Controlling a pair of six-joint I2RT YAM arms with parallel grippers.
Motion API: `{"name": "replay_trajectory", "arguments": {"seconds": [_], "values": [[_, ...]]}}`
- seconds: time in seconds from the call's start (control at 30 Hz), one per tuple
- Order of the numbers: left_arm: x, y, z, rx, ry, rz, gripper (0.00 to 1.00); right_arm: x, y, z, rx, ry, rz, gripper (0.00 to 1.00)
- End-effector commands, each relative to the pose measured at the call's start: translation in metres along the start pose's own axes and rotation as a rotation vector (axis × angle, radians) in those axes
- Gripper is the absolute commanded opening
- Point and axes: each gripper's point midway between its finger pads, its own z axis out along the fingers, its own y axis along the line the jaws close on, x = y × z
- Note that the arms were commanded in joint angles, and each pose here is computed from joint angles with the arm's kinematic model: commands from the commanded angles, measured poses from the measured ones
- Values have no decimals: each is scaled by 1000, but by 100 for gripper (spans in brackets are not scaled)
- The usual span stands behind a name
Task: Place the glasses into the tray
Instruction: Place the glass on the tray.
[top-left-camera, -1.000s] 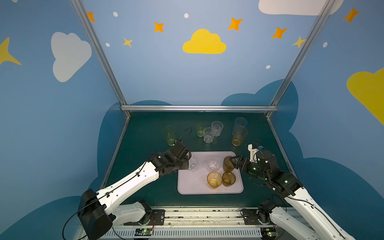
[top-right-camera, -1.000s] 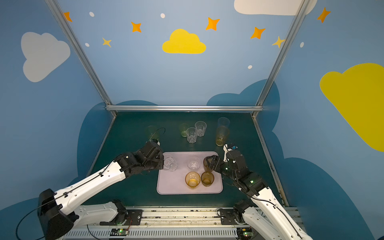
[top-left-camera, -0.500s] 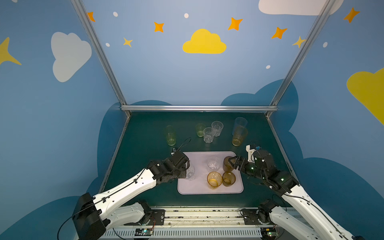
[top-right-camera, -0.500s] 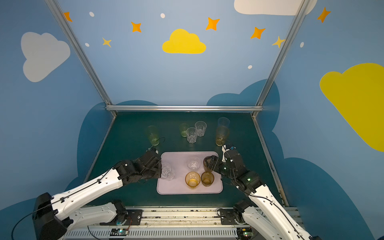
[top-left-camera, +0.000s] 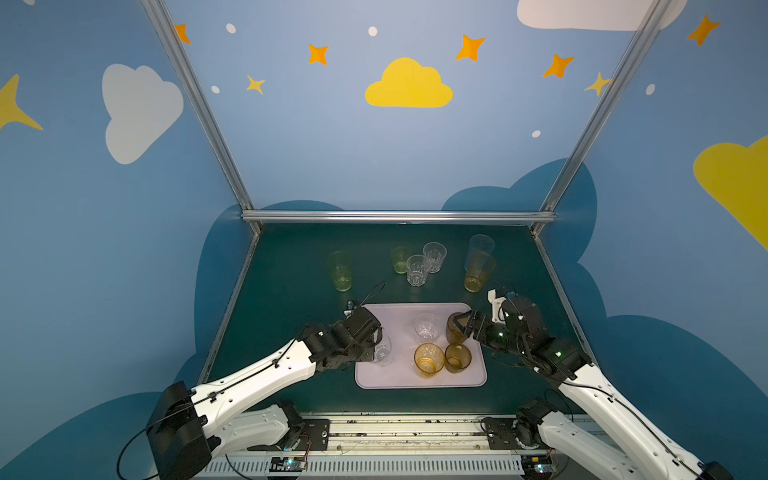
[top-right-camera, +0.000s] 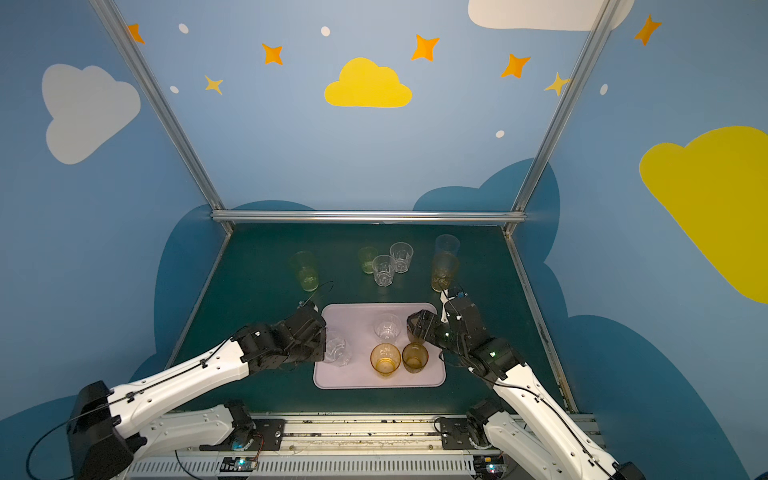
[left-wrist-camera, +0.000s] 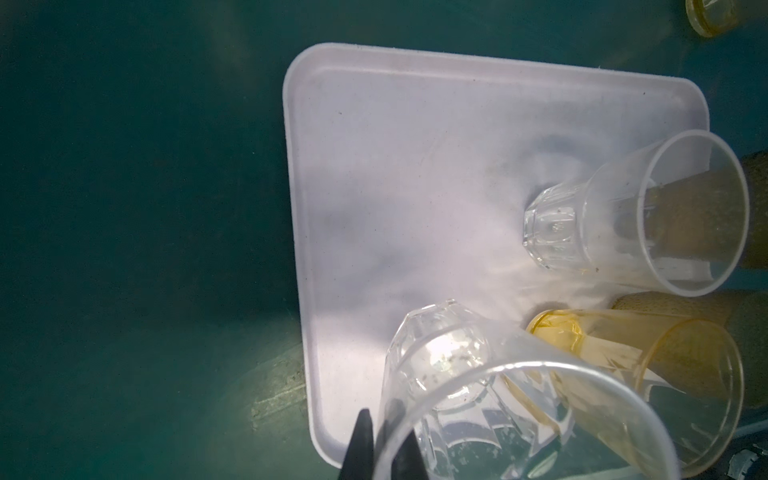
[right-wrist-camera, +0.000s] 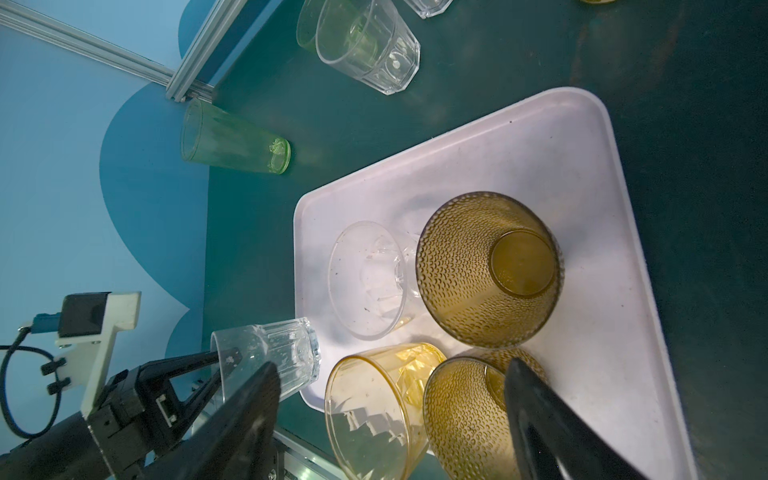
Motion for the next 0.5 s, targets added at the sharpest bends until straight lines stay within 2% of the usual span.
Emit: {"name": "replay_trajectory", "arguments": {"seconds": [0.0,0.47], "values": [[0,-6,4,13,2,-3,4,-2,2,0,-10,-7,1,84],[14,-32,20,35,68,59,5,-2,-1,3,-1,-9,14,84]]}}
